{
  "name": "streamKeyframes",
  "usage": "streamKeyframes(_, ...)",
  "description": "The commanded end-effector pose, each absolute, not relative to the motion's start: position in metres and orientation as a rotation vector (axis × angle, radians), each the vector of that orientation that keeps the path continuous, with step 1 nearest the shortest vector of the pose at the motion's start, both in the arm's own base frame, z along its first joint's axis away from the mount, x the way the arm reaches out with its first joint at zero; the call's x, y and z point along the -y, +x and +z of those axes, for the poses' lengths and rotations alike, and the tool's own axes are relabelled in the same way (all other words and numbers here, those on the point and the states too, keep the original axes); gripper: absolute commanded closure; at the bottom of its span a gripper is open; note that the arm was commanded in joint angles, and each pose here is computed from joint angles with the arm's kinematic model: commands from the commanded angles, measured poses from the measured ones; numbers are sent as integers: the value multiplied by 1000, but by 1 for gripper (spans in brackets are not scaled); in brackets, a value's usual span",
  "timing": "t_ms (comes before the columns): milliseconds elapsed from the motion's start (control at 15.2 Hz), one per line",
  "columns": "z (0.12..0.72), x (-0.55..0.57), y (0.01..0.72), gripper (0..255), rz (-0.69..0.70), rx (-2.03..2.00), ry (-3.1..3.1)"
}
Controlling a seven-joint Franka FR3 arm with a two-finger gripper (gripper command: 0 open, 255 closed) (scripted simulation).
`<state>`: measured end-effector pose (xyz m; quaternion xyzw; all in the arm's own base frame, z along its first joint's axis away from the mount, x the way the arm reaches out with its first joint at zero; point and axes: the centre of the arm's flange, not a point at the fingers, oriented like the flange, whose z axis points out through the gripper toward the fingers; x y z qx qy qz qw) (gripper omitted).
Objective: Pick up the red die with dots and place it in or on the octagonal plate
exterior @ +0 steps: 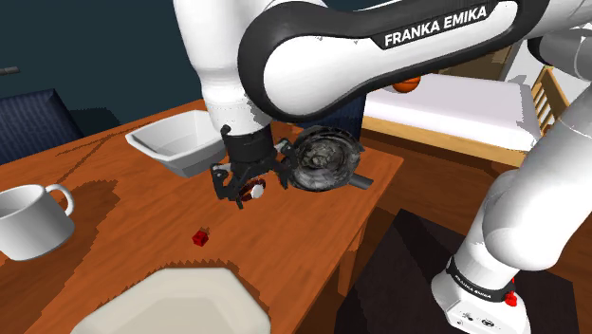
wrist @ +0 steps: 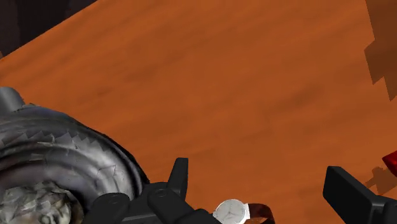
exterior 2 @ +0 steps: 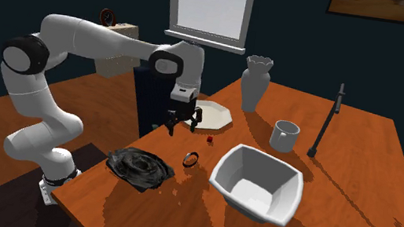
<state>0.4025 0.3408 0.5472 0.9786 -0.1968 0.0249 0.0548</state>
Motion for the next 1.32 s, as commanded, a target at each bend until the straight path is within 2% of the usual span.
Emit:
streamKeyframes(0,544,-363,416,0,74,633,2968)
streamKeyframes(594,528,-462,463,0,67,757,2949)
streamKeyframes(1254,488,-457,464,0,67,757,2949)
